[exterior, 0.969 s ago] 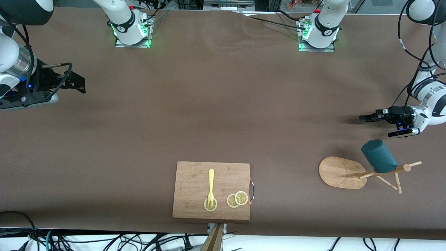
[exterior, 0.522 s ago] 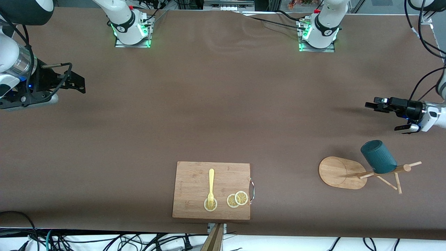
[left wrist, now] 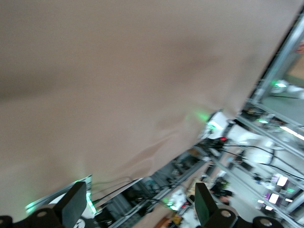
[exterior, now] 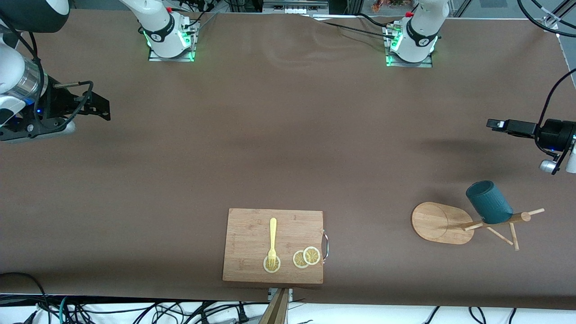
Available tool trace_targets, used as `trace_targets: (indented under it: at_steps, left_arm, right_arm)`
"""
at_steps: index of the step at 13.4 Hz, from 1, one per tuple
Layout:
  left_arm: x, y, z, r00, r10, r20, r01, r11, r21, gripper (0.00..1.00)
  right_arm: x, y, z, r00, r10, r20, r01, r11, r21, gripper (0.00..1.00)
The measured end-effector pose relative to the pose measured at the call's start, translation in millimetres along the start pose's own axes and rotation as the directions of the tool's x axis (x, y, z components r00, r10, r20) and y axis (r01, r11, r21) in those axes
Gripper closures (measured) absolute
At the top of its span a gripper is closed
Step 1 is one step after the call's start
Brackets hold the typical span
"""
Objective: Pass cup and hang on rack
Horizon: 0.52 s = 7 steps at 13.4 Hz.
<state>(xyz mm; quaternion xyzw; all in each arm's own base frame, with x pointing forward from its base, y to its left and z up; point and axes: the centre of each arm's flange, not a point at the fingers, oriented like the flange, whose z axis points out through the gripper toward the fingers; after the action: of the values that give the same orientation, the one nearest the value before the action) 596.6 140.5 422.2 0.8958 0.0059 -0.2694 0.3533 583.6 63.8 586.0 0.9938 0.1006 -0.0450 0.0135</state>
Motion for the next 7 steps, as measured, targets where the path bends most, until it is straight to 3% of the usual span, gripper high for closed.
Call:
trace_targets:
  at_steps: [2,4,6,7]
  left_arm:
    - [6.1,60.8,1.4,0.999,-0.007,-0.034,0.014,0.979,0.203,0.00]
    - [8.6,119.8,7.5,0.994,0.043,-0.096,-0.001,0.915,0.404,0.00]
    - [4.4,162.6,4.7,0.977,0.118,-0.178,-0.003,0.840,0.542,0.00]
    - [-0.6,174.6,-4.1,0.961,0.155,-0.228,0.005,0.819,0.574,0.00]
  right_arm:
    - [0.0,0.0,0.0,1.000,0.000,0.000,0.000,1.000,0.000,0.00]
    - [0.0,0.0,0.0,1.000,0.000,0.000,0.000,1.000,0.000,0.00]
    - [0.0,0.0,0.0,1.000,0.000,0.000,0.000,1.000,0.000,0.00]
    - [0.0,0.0,0.0,1.000,0.000,0.000,0.000,1.000,0.000,0.00]
